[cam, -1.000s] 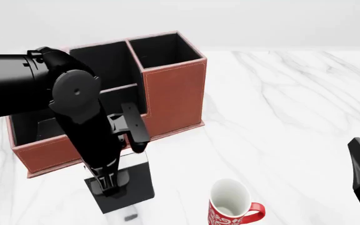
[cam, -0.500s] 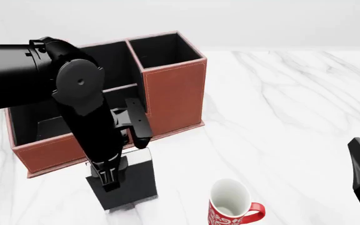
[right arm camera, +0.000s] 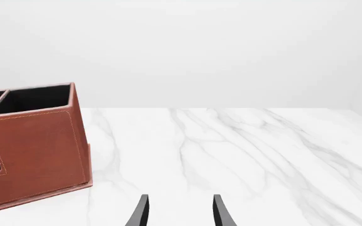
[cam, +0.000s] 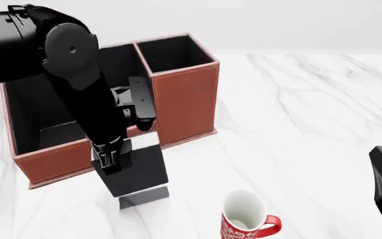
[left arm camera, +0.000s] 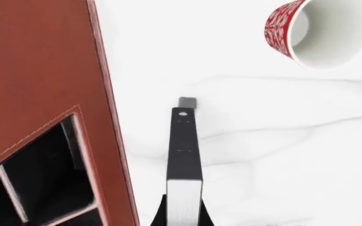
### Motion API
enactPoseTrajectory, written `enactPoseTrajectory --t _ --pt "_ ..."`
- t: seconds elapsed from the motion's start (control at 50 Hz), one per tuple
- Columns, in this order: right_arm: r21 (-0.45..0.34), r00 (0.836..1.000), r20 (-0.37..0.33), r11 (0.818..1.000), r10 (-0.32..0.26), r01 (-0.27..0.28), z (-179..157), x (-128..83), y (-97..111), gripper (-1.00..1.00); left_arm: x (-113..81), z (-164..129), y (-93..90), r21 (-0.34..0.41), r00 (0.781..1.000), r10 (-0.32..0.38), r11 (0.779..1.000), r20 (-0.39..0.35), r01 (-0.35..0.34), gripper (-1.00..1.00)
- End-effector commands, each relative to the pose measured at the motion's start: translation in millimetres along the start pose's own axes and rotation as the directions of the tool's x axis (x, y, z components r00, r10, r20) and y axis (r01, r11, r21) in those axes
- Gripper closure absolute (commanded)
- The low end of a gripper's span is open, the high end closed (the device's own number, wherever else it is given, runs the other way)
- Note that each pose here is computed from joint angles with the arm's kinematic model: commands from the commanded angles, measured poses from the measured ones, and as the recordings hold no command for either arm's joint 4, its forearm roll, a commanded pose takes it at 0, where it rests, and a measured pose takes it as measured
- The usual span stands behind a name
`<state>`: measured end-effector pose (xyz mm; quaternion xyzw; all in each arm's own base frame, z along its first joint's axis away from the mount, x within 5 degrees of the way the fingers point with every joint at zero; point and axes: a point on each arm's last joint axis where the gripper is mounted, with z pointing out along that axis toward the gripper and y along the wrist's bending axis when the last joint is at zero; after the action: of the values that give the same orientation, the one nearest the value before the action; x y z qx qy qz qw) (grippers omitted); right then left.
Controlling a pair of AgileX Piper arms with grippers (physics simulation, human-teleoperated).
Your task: Pick up the book and place it in the front compartment of the caddy.
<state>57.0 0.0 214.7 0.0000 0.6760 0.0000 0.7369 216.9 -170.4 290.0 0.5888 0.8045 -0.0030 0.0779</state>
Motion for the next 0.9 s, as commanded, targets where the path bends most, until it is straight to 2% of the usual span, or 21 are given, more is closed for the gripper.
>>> enactPoseTrajectory --t 0.02,0.04,0.1,0.12,0.14,0.18,0.22,0.28,0.32,0.4,0.42,0.44,0.48,0.52,0.58,0.62,0.66,0.68,0.72,0.82,0.9 --pt "0.000 1.000 0.000 1.000 0.000 0.000 -0.2 0.3 0.0 -1.00 9.8 -17.3 20.6 -0.050 0.999 0.014 0.999 0.040 -0.012 1.00" --pt "0.000 1.000 0.000 1.000 0.000 0.000 -0.2 0.3 0.0 -1.00 19.8 -19.3 28.4 -0.060 0.999 0.017 0.998 0.037 -0.015 1.00" --pt "0.000 1.000 0.000 1.000 0.000 0.000 -0.2 0.3 0.0 -1.00 18.3 -21.7 29.4 -0.067 0.999 0.016 0.998 0.044 -0.013 1.00" --pt "0.000 1.000 0.000 1.000 0.000 0.000 -0.2 0.3 0.0 -1.00 32.4 -28.3 41.2 -0.093 0.999 0.018 0.996 0.048 -0.014 1.00" --pt "0.000 1.000 0.000 1.000 0.000 0.000 -0.2 0.3 0.0 -1.00 35.5 -33.1 44.8 -0.109 0.998 0.024 0.994 0.056 -0.017 1.00" --pt "0.000 1.000 0.000 1.000 0.000 0.000 -0.2 0.3 0.0 -1.00 36.9 -33.2 45.7 -0.110 0.998 0.023 0.994 0.054 -0.017 1.00" --pt "0.000 1.000 0.000 1.000 0.000 0.000 -0.2 0.3 0.0 -1.00 50.0 -37.6 52.3 -0.128 0.998 0.026 0.992 0.051 -0.020 1.00" --pt "0.000 1.000 0.000 1.000 0.000 0.000 -0.2 0.3 0.0 -1.00 55.1 -43.6 55.4 -0.148 0.998 0.033 0.989 0.058 -0.024 1.00" --pt "0.000 1.000 0.000 1.000 0.000 0.000 -0.2 0.3 0.0 -1.00 69.5 -52.8 61.2 -0.183 0.997 0.039 0.983 0.059 -0.028 1.00" --pt "0.000 1.000 0.000 1.000 0.000 0.000 -0.2 0.3 0.0 -1.00 79.9 -64.9 65.4 -0.225 0.997 0.045 0.974 0.067 -0.029 1.00" --pt "0.000 1.000 0.000 1.000 0.000 0.000 -0.2 0.3 0.0 -1.00 80.0 -64.9 65.4 -0.225 0.997 0.045 0.974 0.067 -0.029 1.00" --pt "0.000 1.000 0.000 1.000 0.000 0.000 -0.2 0.3 0.0 -1.00 60.0 -66.1 60.9 -0.219 0.994 0.056 0.975 0.093 -0.034 1.00" --pt "0.000 1.000 0.000 1.000 0.000 0.000 -0.2 0.3 0.0 -1.00 52.9 -66.5 59.3 -0.216 0.993 0.055 0.976 0.103 -0.031 1.00" --pt "0.000 1.000 0.000 1.000 0.000 0.000 -0.2 0.3 0.0 -1.00 84.8 -79.3 67.6 -0.272 0.995 0.055 0.962 0.083 -0.030 1.00" --pt "0.000 1.000 0.000 1.000 0.000 0.000 -0.2 0.3 0.0 -1.00 77.1 -77.7 66.1 -0.263 0.994 0.058 0.964 0.090 -0.033 1.00" --pt "0.000 1.000 0.000 1.000 0.000 0.000 -0.2 0.3 0.0 -1.00 85.5 -83.3 68.2 -0.284 0.994 0.061 0.958 0.086 -0.034 1.00" --pt "0.000 1.000 0.000 1.000 0.000 0.000 -0.2 0.3 0.0 -1.00 82.4 -93.1 71.9 -0.313 0.993 0.056 0.950 0.106 -0.020 1.00" --pt "0.000 1.000 0.000 1.000 0.000 0.000 -0.2 0.3 0.0 -1.00 89.4 -94.2 72.4 -0.320 0.994 0.060 0.947 0.096 -0.026 1.00" --pt "0.000 1.000 0.000 1.000 0.000 0.000 -0.2 0.3 0.0 -1.00 83.9 -100.2 74.6 -0.335 0.992 0.059 0.942 0.113 -0.018 1.00" --pt "0.000 1.000 0.000 1.000 0.000 0.000 -0.2 0.3 0.0 -1.00 94.0 -110.2 79.0 -0.372 0.992 0.058 0.928 0.109 -0.014 1.00" --pt "0.000 1.000 0.000 1.000 0.000 0.000 -0.2 0.3 0.0 -1.00 92.1 -120.3 82.9 -0.401 0.991 0.057 0.916 0.125 -0.002 1.00"
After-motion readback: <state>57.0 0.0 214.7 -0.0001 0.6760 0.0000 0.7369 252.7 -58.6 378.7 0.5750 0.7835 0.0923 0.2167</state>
